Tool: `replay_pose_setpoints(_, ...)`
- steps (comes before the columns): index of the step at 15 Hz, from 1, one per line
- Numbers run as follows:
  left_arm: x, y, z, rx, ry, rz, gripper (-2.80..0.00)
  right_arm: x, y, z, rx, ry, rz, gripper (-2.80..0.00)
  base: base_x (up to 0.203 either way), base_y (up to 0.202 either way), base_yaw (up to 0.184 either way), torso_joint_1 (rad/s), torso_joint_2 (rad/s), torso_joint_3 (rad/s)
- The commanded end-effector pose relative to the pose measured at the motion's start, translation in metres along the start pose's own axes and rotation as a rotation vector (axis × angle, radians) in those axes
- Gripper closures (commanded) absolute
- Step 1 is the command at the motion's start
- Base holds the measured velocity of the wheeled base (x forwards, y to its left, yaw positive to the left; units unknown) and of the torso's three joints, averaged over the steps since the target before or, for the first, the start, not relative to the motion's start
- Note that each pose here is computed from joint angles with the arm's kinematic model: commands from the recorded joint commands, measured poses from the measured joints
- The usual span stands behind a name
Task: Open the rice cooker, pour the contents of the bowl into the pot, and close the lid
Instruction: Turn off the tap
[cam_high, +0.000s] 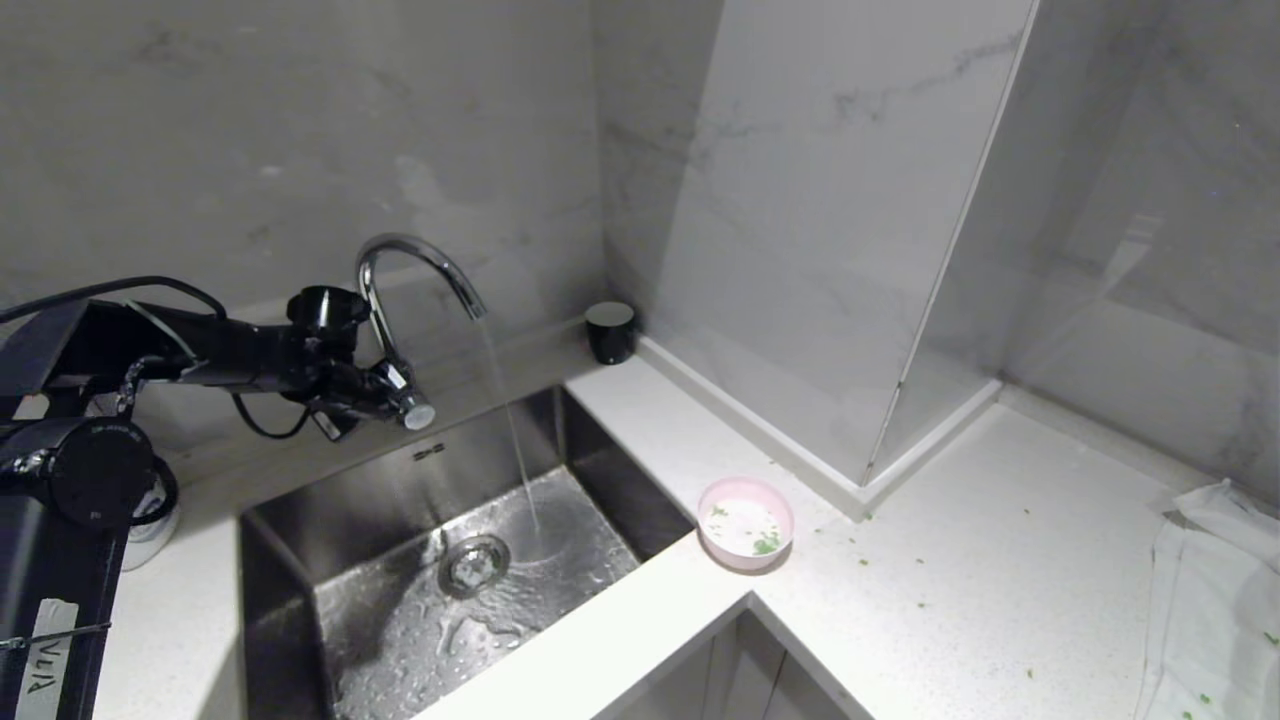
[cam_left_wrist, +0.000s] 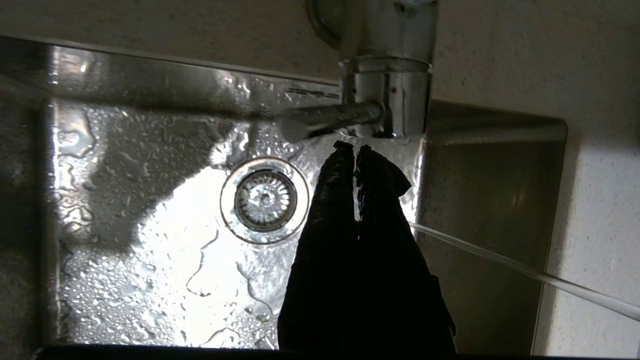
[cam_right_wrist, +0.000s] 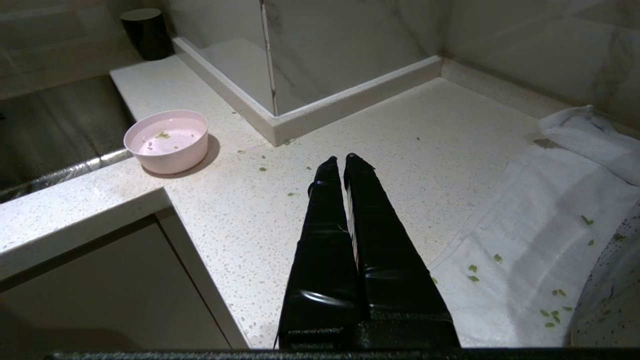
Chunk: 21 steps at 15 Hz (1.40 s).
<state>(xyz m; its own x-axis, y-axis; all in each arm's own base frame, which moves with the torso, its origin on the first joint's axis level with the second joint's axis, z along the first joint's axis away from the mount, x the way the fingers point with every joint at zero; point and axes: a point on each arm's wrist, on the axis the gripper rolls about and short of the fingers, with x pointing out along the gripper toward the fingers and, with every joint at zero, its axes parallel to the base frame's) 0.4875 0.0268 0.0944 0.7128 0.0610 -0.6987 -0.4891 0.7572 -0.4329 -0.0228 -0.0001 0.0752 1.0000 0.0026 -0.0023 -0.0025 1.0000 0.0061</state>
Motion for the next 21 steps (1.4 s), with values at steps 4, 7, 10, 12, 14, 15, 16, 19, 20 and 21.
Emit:
replay_pose_setpoints(4, 0.009, -0.002, 0.009, -0.052, -0.039, -0.014, 0.0, 0.0, 0.0, 0.0, 0.0, 0.001, 0.001, 0.0, 0.0, 0.0, 0.0, 0.0, 0.0, 0.0)
replay_pose_setpoints(7, 0.011, 0.001, 0.01, -0.059, -0.044, -0.002, 0.0, 0.0, 0.0, 0.0, 0.0, 0.001, 0.001, 0.0, 0.0, 0.0, 0.0, 0.0, 0.0, 0.0)
replay_pose_setpoints(10, 0.007, 0.006, 0.017, -0.065, -0.06, 0.006, 0.0, 0.0, 0.0, 0.0, 0.0, 0.001, 0.001, 0.0, 0.0, 0.0, 0.0, 0.0, 0.0, 0.0)
replay_pose_setpoints(12, 0.0, 0.007, 0.021, -0.066, -0.061, 0.007, 0.0, 0.0, 0.0, 0.0, 0.0, 0.001, 0.001, 0.0, 0.0, 0.0, 0.0, 0.0, 0.0, 0.0)
replay_pose_setpoints(14, -0.008, 0.009, 0.019, -0.069, -0.018, 0.026, 0.0, 0.0, 0.0, 0.0, 0.0, 0.001, 0.001, 0.0, 0.0, 0.0, 0.0, 0.0, 0.0, 0.0)
replay_pose_setpoints(15, -0.011, 0.008, 0.017, -0.067, -0.002, 0.018, 0.0, 0.0, 0.0, 0.0, 0.0, 0.001, 0.001, 0.0, 0.0, 0.0, 0.0, 0.0, 0.0, 0.0)
replay_pose_setpoints(16, -0.012, 0.007, 0.015, -0.064, 0.021, 0.001, 0.0, 0.0, 0.0, 0.0, 0.0, 0.001, 0.001, 0.0, 0.0, 0.0, 0.0, 0.0, 0.0, 0.0)
replay_pose_setpoints(19, -0.013, 0.006, 0.006, -0.045, 0.071, -0.02, 0.0, 0.0, 0.0, 0.0, 0.0, 0.001, 0.001, 0.0, 0.0, 0.0, 0.0, 0.0, 0.0, 0.0)
replay_pose_setpoints(20, -0.01, 0.007, 0.006, -0.034, 0.072, -0.017, 0.0, 0.0, 0.0, 0.0, 0.0, 0.001, 0.001, 0.0, 0.0, 0.0, 0.0, 0.0, 0.0, 0.0)
replay_pose_setpoints(21, -0.004, 0.009, 0.006, -0.035, 0.067, -0.01, 0.0, 0.0, 0.0, 0.0, 0.0, 0.001, 0.001, 0.0, 0.0, 0.0, 0.0, 0.0, 0.0, 0.0)
